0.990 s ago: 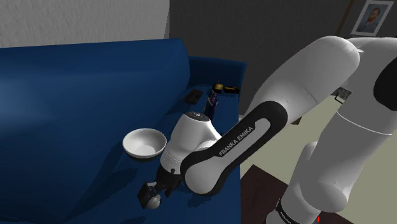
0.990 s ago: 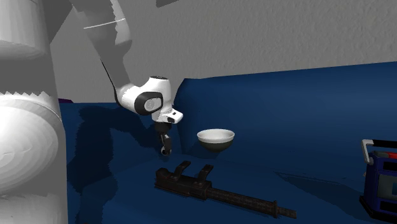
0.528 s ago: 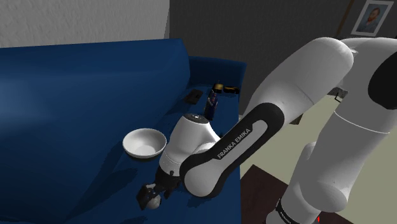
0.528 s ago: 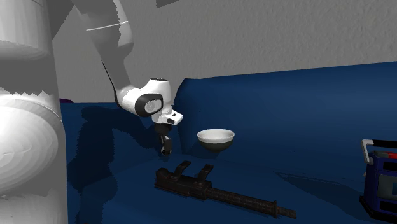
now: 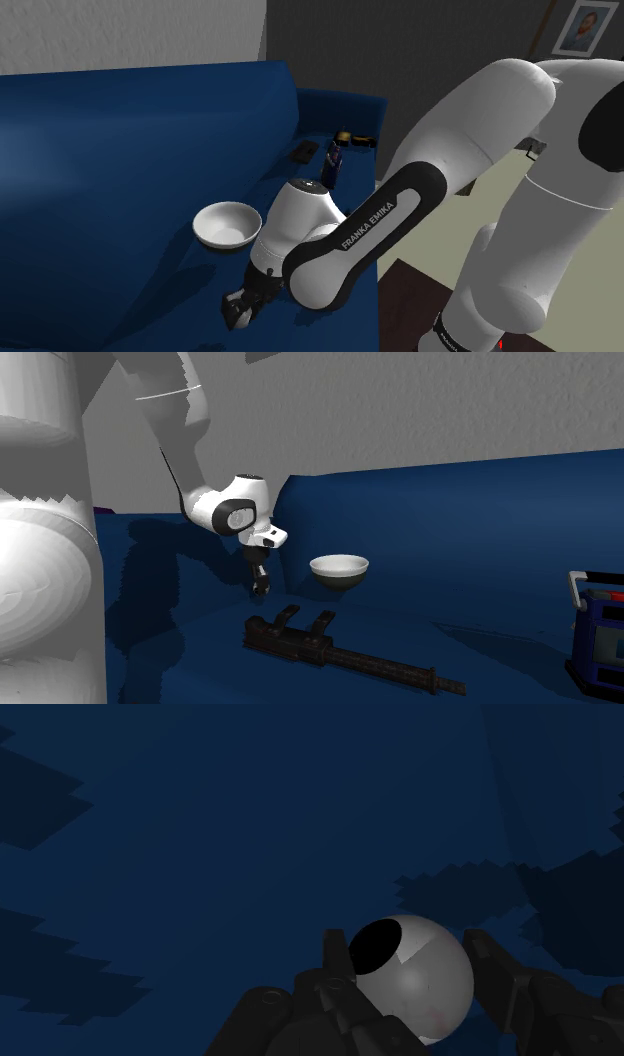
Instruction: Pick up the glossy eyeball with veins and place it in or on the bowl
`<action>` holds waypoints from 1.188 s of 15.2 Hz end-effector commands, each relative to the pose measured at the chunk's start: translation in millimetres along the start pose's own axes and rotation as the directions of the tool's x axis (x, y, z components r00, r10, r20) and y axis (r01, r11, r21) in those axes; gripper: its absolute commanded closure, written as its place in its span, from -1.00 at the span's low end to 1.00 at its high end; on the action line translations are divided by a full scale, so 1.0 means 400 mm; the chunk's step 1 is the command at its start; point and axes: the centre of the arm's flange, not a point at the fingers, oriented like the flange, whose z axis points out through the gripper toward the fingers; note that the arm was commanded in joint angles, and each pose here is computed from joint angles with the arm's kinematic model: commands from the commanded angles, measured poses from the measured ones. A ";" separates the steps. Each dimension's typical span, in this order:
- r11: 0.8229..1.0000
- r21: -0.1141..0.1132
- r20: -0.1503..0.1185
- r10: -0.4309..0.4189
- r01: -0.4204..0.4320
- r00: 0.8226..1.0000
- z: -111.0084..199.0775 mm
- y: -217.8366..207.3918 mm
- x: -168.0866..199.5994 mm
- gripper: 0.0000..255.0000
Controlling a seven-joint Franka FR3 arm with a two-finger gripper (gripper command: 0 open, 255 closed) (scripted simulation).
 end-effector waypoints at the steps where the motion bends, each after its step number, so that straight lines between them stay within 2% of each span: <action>1: 1.000 0.000 0.000 0.000 0.000 1.000 0.000 0.000 0.000 1.00; 3: 1.000 0.000 0.000 0.000 0.000 1.000 0.000 0.000 0.000 1.00; 18: 1.000 0.000 0.000 0.000 0.000 1.000 -0.185 -0.065 0.029 1.00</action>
